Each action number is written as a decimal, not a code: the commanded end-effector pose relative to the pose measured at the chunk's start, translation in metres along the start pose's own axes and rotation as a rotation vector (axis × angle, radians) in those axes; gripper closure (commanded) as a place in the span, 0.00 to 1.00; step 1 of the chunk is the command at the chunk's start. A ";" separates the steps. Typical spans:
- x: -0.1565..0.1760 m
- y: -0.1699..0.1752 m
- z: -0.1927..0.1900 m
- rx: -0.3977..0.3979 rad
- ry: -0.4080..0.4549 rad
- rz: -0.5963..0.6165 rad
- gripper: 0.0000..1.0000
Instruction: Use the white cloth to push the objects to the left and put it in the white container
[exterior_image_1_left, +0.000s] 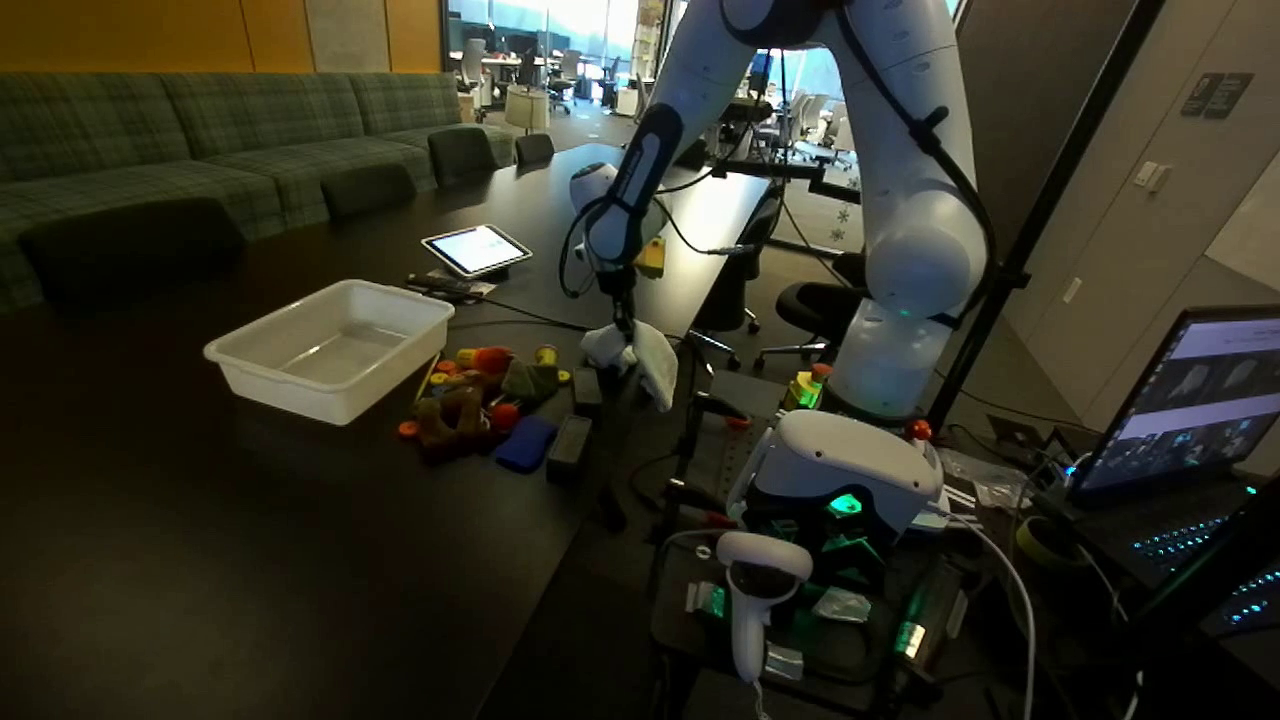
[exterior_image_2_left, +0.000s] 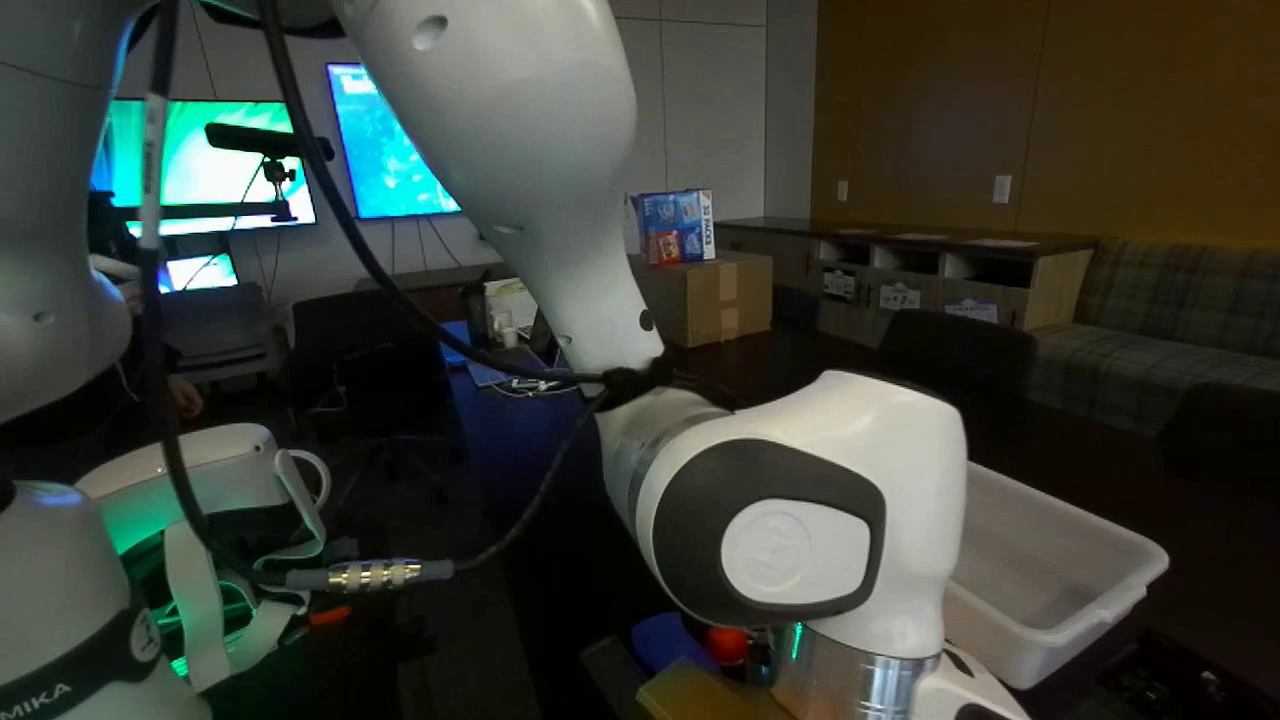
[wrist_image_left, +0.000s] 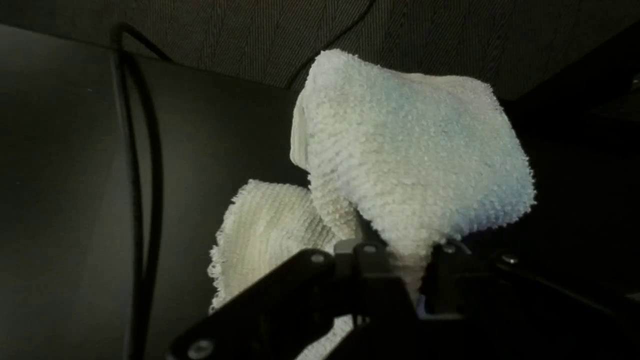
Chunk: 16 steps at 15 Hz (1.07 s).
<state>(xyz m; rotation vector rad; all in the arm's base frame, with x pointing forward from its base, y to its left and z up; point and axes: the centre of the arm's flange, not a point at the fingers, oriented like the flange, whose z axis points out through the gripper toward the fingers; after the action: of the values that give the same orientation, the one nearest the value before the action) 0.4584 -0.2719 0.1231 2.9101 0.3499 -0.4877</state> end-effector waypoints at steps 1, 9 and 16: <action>0.013 -0.035 0.018 0.004 -0.022 -0.097 0.93; 0.057 -0.156 0.041 0.017 -0.099 -0.222 0.93; 0.140 -0.274 0.013 0.008 -0.007 0.036 0.93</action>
<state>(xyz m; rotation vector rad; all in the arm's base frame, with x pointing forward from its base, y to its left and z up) 0.4879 -0.0315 0.0368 2.8984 0.4458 -0.5647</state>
